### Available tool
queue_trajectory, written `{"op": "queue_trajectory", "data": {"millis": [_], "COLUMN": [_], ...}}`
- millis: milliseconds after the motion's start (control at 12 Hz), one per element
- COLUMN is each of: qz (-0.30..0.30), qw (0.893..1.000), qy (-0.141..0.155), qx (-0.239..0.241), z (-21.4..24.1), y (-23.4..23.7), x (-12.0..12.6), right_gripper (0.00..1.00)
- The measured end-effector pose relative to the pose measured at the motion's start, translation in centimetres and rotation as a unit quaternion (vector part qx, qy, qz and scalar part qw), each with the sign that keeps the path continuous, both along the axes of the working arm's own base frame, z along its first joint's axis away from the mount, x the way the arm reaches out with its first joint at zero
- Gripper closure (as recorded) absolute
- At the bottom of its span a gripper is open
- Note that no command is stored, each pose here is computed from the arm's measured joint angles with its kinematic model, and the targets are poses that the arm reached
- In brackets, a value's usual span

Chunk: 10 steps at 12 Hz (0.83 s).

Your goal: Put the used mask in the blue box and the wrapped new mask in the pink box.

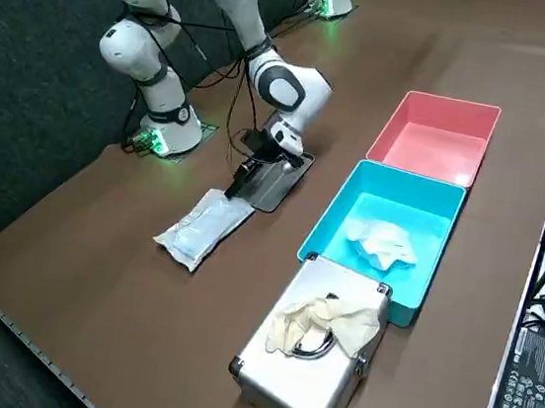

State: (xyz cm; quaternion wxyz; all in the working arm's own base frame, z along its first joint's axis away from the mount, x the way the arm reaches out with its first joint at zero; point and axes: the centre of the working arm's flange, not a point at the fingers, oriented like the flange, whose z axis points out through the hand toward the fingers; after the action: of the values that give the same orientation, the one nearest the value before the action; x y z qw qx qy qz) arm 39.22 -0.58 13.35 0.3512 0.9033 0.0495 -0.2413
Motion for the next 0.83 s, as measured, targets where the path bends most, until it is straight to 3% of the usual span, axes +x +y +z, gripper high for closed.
{"op": "queue_trajectory", "data": {"millis": [417, 833], "qz": [-0.010, -0.056], "qw": [1.000, 0.998], "qy": [-0.008, -0.019], "qx": [-0.017, -0.009], "z": [1.7, 9.4], "y": [-0.6, 0.9], "x": [1.3, 4.6], "right_gripper": [0.98, 0.98]}}
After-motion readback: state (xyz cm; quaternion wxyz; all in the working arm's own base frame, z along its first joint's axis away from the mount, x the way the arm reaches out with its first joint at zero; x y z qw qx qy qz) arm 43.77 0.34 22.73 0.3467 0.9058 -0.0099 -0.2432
